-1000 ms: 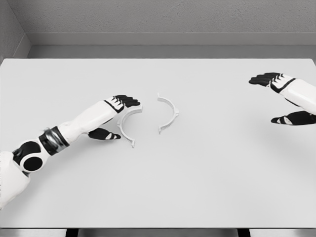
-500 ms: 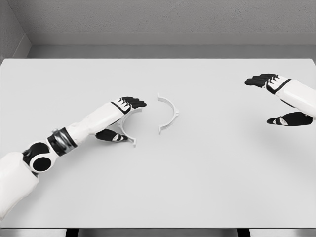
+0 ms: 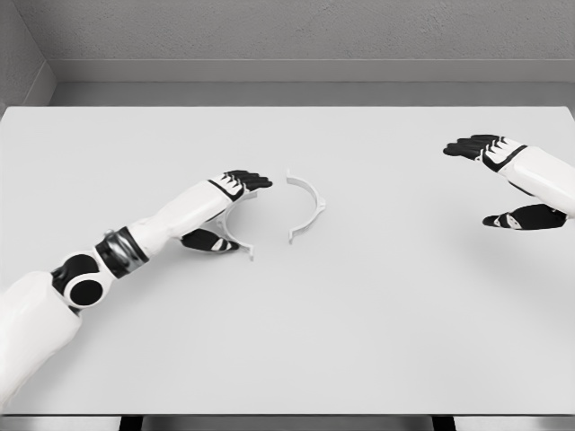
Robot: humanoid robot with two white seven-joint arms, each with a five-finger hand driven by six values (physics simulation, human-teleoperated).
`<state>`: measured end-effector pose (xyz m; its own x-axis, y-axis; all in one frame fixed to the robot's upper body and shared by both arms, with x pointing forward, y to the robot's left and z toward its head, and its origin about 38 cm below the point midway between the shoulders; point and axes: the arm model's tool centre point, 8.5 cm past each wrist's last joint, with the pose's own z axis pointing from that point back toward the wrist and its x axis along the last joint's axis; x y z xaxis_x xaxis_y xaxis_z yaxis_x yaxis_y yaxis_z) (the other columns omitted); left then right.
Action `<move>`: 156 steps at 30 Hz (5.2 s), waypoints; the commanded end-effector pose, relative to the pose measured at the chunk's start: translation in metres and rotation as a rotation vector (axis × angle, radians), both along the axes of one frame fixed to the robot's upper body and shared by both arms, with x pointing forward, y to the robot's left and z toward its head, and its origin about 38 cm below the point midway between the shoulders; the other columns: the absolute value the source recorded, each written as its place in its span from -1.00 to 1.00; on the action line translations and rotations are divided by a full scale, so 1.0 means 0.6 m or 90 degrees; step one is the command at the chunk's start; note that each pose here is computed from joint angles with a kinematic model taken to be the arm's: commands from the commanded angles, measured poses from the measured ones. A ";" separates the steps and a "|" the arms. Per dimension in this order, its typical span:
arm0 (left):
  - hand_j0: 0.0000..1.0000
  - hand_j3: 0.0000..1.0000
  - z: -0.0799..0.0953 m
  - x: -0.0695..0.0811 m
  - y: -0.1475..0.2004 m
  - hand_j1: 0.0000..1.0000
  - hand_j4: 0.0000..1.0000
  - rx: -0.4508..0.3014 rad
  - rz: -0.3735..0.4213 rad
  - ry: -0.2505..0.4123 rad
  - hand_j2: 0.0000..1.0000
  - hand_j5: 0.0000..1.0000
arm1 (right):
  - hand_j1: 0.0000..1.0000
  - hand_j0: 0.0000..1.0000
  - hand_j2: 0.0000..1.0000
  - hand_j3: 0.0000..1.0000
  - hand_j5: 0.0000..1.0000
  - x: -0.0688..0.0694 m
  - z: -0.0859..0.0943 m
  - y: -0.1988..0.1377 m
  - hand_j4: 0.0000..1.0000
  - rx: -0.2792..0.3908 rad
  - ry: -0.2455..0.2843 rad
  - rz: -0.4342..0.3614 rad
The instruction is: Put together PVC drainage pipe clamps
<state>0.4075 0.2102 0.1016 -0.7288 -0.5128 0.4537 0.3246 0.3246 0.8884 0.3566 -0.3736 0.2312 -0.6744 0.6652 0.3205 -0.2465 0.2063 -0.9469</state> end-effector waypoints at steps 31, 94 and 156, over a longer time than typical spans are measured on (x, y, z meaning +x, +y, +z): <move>1.00 1.00 0.020 0.008 -0.027 1.00 1.00 -0.015 -0.014 -0.023 1.00 1.00 | 1.00 1.00 1.00 1.00 1.00 0.001 -0.001 -0.002 1.00 0.006 0.003 -0.003; 1.00 1.00 0.016 0.047 0.050 1.00 1.00 0.074 0.040 -0.028 1.00 1.00 | 1.00 1.00 1.00 1.00 1.00 0.002 -0.006 -0.001 1.00 0.015 0.005 -0.006; 1.00 1.00 0.002 0.066 0.006 1.00 1.00 0.039 0.044 -0.012 1.00 1.00 | 1.00 1.00 1.00 1.00 1.00 0.000 -0.002 0.002 1.00 0.017 0.000 -0.002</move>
<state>0.4472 0.2152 0.1027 -0.6999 -0.5922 0.3993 0.2843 0.2819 0.9163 0.3567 -0.3726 0.2297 -0.6726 0.6614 0.3320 -0.2441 0.2252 -0.9432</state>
